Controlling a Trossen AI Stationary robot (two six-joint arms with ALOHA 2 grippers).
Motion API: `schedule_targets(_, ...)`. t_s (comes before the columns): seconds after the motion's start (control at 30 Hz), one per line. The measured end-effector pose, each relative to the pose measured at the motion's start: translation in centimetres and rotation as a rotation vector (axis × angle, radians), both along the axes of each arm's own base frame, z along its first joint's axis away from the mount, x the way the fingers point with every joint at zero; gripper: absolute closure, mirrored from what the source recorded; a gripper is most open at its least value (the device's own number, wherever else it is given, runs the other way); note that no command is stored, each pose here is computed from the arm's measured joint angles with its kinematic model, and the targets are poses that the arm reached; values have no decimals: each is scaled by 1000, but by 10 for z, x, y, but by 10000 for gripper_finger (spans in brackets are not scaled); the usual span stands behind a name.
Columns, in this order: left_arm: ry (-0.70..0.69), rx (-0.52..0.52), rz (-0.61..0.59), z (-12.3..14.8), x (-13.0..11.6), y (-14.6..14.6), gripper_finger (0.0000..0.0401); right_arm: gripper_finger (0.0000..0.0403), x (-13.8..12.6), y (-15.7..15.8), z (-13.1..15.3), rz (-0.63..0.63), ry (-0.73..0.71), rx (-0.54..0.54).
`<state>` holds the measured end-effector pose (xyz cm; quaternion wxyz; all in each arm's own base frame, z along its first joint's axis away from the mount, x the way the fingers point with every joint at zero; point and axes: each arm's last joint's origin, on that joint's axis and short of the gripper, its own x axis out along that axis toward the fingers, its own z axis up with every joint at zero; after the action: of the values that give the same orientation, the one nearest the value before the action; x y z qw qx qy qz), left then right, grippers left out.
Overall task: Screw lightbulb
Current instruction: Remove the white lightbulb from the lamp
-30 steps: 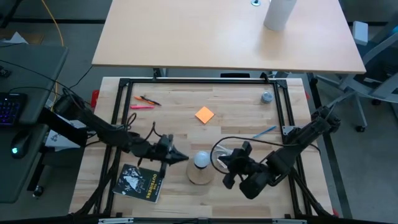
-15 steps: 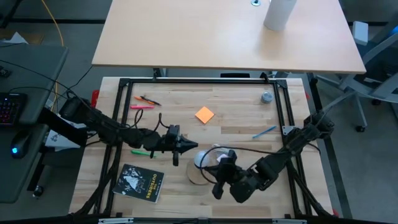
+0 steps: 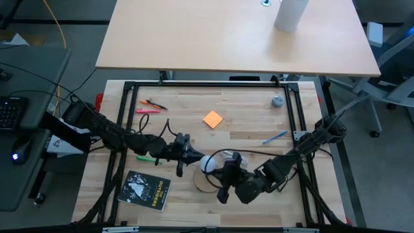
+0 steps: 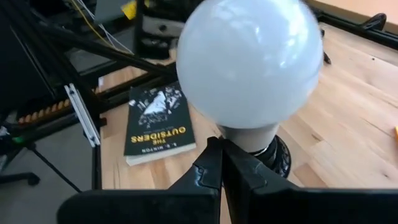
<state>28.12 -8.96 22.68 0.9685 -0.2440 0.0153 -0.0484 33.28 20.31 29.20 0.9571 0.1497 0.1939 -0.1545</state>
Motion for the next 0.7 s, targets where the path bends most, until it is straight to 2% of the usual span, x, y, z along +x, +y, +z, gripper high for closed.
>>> schedule_targets(0.33, 5, -27, -116, 2, -7, -24, 401, 403, -4, -2, -5, -23, 54, -20)
schedule_targets(0.47, 14, -75, -151, 2, -11, -32, 401, 403, -6, -4, -8, -25, 86, -42)
schedule_targets(0.7, 46, -112, -255, 0, -21, -54, 401, 403, -24, -13, -4, -55, 184, -67)
